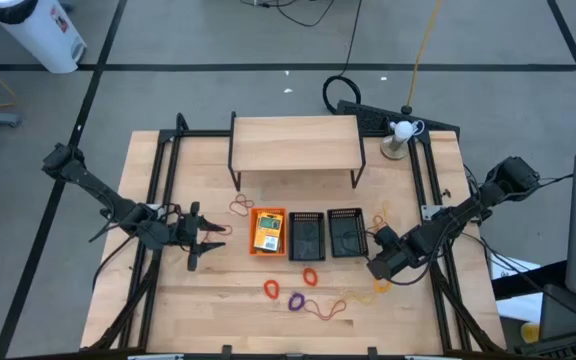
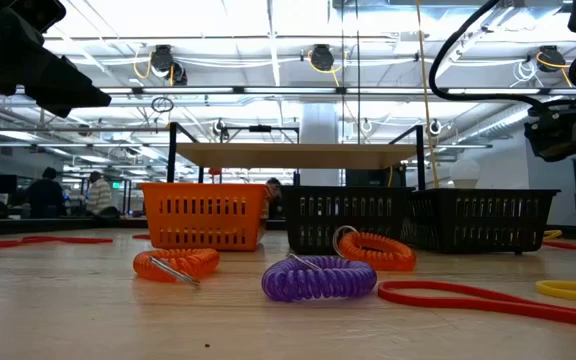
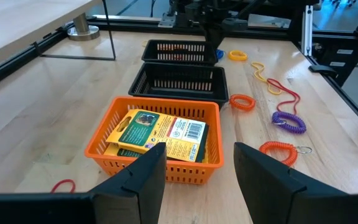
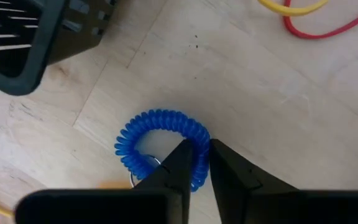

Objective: Pick & Place Office Desk Supplies
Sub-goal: Put the blue spring keychain into the left black bin

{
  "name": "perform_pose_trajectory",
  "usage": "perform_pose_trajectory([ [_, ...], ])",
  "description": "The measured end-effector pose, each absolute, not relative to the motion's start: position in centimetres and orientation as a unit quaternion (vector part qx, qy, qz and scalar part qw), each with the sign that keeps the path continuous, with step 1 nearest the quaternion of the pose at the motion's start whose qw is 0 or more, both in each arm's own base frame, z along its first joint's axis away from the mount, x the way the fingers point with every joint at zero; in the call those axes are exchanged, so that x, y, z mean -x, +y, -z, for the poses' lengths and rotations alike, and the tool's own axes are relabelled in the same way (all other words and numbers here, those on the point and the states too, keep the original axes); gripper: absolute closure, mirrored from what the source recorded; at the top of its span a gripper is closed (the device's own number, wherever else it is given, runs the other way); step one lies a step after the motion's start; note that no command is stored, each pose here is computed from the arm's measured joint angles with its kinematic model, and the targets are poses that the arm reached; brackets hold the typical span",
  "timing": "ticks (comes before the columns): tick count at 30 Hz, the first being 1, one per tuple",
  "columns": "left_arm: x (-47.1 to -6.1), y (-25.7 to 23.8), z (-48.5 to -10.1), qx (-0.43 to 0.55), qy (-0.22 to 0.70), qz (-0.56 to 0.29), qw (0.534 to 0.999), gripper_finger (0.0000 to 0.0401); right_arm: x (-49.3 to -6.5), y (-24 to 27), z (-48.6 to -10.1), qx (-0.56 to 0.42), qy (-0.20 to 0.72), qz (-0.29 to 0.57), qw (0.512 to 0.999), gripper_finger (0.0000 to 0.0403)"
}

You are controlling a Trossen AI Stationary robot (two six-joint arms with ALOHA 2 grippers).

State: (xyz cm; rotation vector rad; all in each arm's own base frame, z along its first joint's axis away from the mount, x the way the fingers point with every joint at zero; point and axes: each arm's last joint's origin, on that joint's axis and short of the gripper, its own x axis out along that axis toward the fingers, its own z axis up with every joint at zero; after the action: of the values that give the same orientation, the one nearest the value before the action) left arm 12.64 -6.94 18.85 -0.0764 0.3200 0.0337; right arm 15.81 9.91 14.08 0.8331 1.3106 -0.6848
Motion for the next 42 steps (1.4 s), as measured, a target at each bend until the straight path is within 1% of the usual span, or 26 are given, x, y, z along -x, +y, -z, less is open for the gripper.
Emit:
perform_pose_trajectory([
  [3, -12.6, -6.9, -18.8, 0.038, 0.159, -0.017, 0.986, 0.0213, -15.8, 9.9, -14.1, -0.359, 0.585, 0.293, 0.666, 0.0391],
  [9, -12.6, -6.9, -18.8, 0.038, 0.159, -0.017, 0.986, 0.0212, -15.7, 9.9, -14.2, -0.349, 0.588, 0.281, 0.673, 0.0399],
  [12, -12.6, -6.9, -18.8, 0.038, 0.159, -0.017, 0.986, 0.0212, -15.6, 9.7, -14.6, -0.344, 0.581, 0.274, 0.684, 0.0400],
  [24, -12.6, -6.9, -18.9, 0.035, 0.159, -0.018, 0.987, 0.0213, -15.3, 8.6, -19.5, -0.320, 0.429, 0.218, 0.816, 0.0402],
  [30, -12.7, -6.9, -19.0, 0.029, 0.152, -0.026, 0.988, 0.0213, -14.8, 8.0, -20.6, -0.286, 0.390, 0.206, 0.851, 0.0402],
  [35, -12.8, -6.9, -19.5, 0.025, 0.127, -0.029, 0.991, 0.0212, -15.1, 7.7, -21.1, -0.224, 0.350, 0.206, 0.886, 0.0402],
  [38, -13.0, -7.0, -20.0, 0.008, 0.102, -0.030, 0.994, 0.0213, -16.0, 7.6, -21.7, -0.180, 0.304, 0.201, 0.914, 0.0402],
  [42, -13.1, -6.8, -20.7, -0.007, 0.069, -0.058, 0.996, 0.0212, -17.8, 7.6, -22.8, -0.117, 0.243, 0.173, 0.947, 0.0403],
])
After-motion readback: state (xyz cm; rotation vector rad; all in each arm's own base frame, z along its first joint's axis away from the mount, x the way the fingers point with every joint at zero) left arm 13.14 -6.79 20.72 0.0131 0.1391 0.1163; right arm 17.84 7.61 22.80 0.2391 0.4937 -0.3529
